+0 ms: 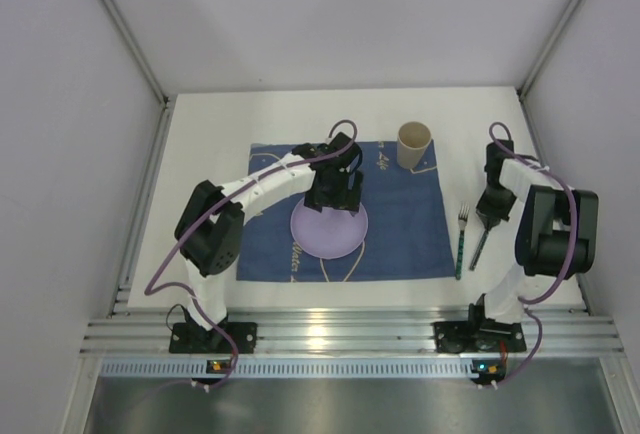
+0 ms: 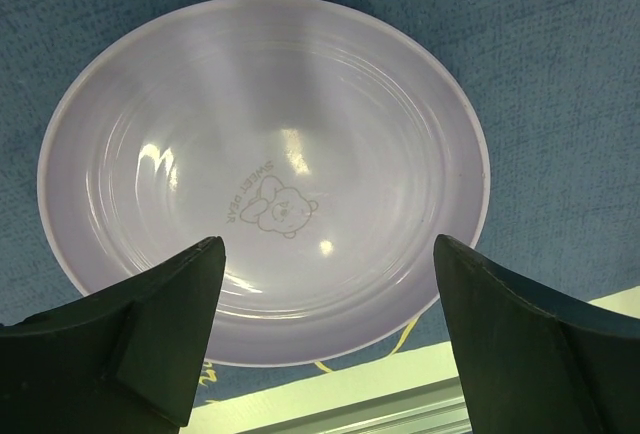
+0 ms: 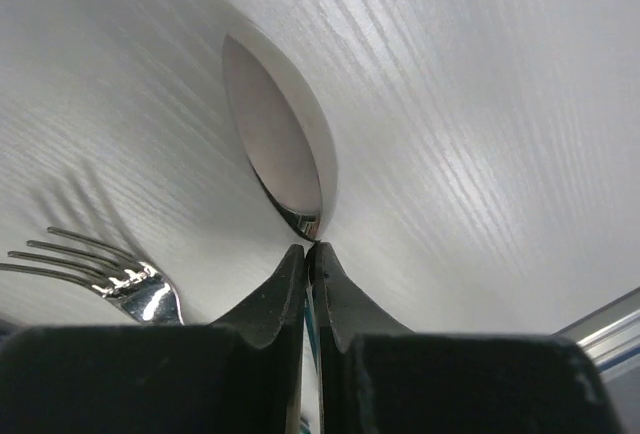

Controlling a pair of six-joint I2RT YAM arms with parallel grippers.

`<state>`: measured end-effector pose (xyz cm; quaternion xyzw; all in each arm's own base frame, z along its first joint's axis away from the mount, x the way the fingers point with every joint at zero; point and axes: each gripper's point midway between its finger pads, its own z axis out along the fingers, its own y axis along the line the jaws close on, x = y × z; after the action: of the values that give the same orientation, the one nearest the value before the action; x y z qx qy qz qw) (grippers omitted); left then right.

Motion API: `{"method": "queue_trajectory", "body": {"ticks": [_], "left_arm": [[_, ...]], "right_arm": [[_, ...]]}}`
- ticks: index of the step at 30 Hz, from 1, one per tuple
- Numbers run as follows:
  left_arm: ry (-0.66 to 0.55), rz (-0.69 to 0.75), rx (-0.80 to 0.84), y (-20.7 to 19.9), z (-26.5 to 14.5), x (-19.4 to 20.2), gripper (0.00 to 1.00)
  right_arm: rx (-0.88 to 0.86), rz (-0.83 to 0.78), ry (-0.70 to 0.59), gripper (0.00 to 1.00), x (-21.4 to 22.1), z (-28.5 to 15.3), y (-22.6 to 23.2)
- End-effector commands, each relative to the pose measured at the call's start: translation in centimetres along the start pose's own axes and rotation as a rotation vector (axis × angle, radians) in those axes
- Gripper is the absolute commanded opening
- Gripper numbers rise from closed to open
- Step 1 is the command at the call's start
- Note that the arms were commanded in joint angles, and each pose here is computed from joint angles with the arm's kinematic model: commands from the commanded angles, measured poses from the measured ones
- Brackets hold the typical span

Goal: Set the dinner table for one person

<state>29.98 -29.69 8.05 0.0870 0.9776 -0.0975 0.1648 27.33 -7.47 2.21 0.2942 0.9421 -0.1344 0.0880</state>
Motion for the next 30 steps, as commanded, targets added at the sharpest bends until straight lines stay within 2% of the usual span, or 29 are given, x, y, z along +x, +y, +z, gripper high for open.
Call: {"method": "queue_trajectory", "body": {"ticks": [1,6,9,12,15,21,30], "left_arm": [[-0.016,0.009,0.019,-0.3,-0.5,-0.5,0.9],[-0.024,0.001,0.044,-1.1,-1.0,-1.2,0.9],[-0.042,-0.006,0.056,-1.7,-1.5,-2.0,0.9],[-0.079,-0.022,0.046,-1.9,-2.6,-3.1,0.91],[-0.118,-0.045,0.039,-1.7,-3.8,-4.0,0.92],[-0.135,-0.088,0.013,-0.6,-6.0,-3.3,0.92],[-0.161,-0.146,-0.063,2.7,-9.5,-0.6,0.92]], "right_arm": [[0.057,-0.029,-0.045,0.0,-0.9,1.8,0.1],[0.038,-0.044,-0.165,0.0,-3.5,-4.0,1.0],[-0.035,-0.102,-0.257,0.0,-4.3,-9.2,4.1],[-0.169,-0.205,-0.304,0.0,-2.3,-14.1,9.3],[-0.28,-0.262,-0.298,0.0,0.8,-16.4,13.2],[-0.355,-0.319,-0.207,0.0,5.2,-14.3,17.8],[-0.3,-0.367,-0.203,0.0,6.6,-10.7,20.9]]}}
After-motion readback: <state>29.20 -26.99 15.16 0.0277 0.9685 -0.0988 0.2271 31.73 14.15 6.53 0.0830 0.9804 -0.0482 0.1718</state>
